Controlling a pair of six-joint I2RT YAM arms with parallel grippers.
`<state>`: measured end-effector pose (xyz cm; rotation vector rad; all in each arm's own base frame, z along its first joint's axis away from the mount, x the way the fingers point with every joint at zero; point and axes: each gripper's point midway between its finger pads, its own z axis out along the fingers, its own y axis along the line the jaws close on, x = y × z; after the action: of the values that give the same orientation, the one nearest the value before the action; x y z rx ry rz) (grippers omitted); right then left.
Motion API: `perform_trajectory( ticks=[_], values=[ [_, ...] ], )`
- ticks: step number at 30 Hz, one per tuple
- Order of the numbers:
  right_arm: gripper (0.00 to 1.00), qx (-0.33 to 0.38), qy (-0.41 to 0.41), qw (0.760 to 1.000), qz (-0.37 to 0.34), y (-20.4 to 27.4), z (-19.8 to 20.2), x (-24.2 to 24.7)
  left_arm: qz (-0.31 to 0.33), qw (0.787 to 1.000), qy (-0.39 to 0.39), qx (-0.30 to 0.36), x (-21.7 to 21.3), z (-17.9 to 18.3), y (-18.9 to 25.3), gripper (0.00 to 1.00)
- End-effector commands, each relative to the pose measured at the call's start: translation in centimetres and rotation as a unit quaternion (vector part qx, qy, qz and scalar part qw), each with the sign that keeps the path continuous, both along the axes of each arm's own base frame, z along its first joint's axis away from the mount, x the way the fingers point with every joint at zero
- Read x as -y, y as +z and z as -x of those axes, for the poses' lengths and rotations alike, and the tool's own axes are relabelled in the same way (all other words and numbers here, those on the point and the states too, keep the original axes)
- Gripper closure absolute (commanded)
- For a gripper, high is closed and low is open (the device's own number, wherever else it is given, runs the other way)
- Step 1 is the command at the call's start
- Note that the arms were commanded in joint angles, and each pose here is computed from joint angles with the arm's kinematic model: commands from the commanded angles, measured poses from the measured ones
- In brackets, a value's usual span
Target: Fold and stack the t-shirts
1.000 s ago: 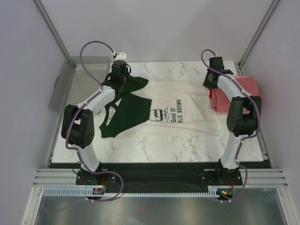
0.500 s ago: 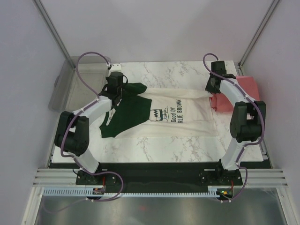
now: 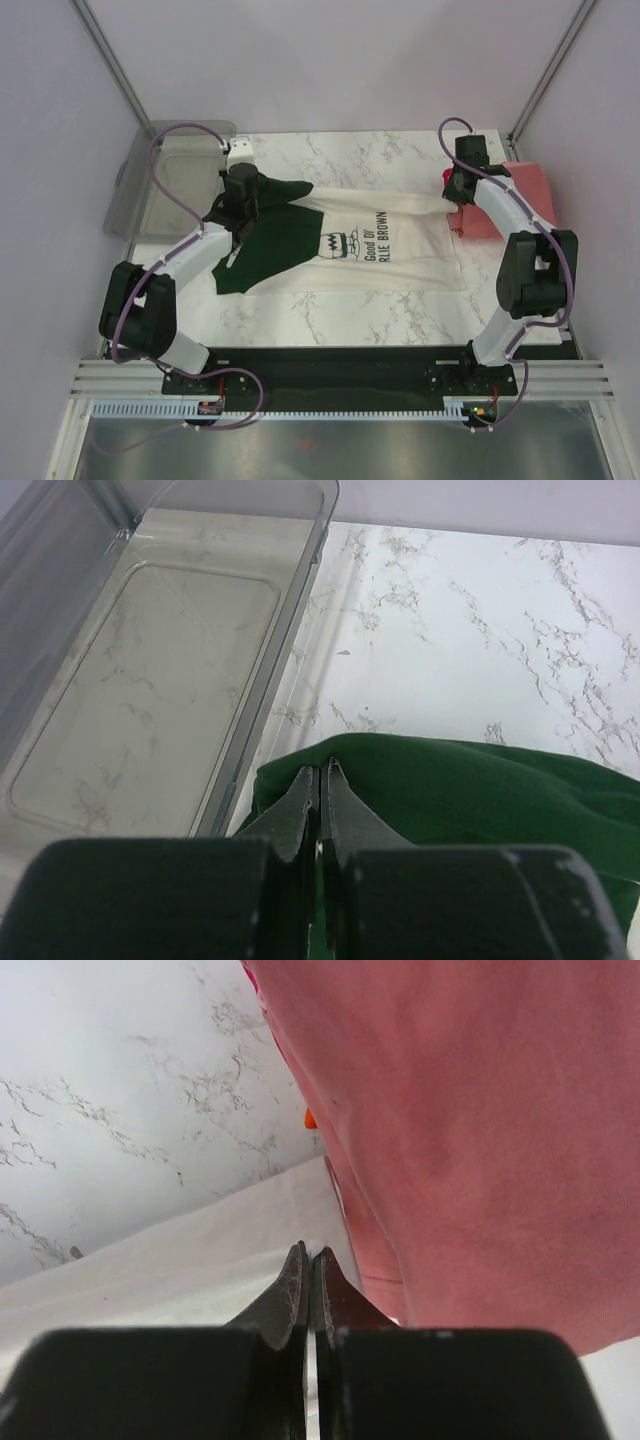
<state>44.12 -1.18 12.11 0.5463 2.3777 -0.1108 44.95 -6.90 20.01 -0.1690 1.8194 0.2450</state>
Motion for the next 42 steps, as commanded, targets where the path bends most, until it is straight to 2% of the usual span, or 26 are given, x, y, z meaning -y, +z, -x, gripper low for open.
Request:
perform_trajectory(
  ticks=[1, 12, 18, 21, 24, 25, 27, 28, 29, 30, 31, 32, 35, 42],
  values=[
    [1.0, 0.029, -0.022, 0.999, 0.012, 1.8, 0.4, 1.1, -0.016, 0.998, 0.043, 0.037, -1.7, 1.1, 2.2, 0.98],
    [1.0, 0.019, -0.029, 0.999, 0.015, 0.3, 3.4, 1.4, 0.006, 0.999, 0.042, 0.021, -2.2, 4.6, -0.1, 0.98],
    [1.0, 0.013, -0.056, 0.998, 0.018, -2.3, 5.7, 1.9, 0.039, 0.998, 0.038, -0.015, -2.2, 6.9, -4.1, 0.98],
    [0.98, 0.008, -0.08, 0.996, 0.025, -4.0, 7.5, 2.6, 0.059, 0.997, 0.034, -0.044, -2.1, 8.4, -6.2, 0.98],
    [0.91, 0.023, -0.105, 0.994, 0.029, -3.9, 8.4, 3.1, 0.085, 0.994, 0.019, -0.065, -1.5, 9.9, -7.5, 0.98],
    [0.84, 0.03, -0.108, 0.993, 0.027, -3.8, 8.5, 3.1, 0.098, 0.993, 0.017, -0.063, -1.4, 10.6, -7.7, 0.96],
    [0.61, 0.05, -0.113, 0.992, 0.022, -3.1, 8.7, 3.1, 0.116, 0.992, 0.0, -0.056, -0.8, 11.3, -7.7, 0.91],
    [0.47, 0.058, -0.113, 0.992, 0.02, -2.8, 8.7, 3.1, 0.116, 0.991, -0.008, -0.061, -0.7, 12.0, -8.5, 0.8],
    [0.41, 0.08, -0.112, 0.99, 0.016, -1.7, 8.5, 3.0, 0.129, 0.991, -0.023, -0.035, -0.1, 12.3, -7.1, 0.71],
    [0.35, 0.085, -0.105, 0.991, 0.015, -1.5, 8.6, 2.8, 0.128, 0.991, -0.03, -0.034, -0.1, 13.0, -7.6, 0.63],
    [0.35, 0.094, -0.09, 0.991, 0.007, -1.1, 8.4, 2.1, 0.133, 0.99, -0.037, -0.02, 0.0, 13.3, -7.0, 0.48],
    [0.35, 0.109, -0.081, 0.991, 0.002, -0.3, 8.2, 1.7, 0.144, 0.988, -0.048, 0.003, 0.3, 13.7, -5.7, 0.44],
    [0.35, 0.126, -0.021, 0.991, -0.033, 0.7, 7.3, -1.2, 0.16, 0.984, -0.071, 0.022, 0.8, 14.2, -4.1, 0.4],
    [0.4, 0.123, 0.119, 0.98, -0.101, 1.6, 5.7, -10.7, 0.185, 0.976, -0.114, -0.031, 3.5, 13.9, -3.5, 0.37]
  ],
)
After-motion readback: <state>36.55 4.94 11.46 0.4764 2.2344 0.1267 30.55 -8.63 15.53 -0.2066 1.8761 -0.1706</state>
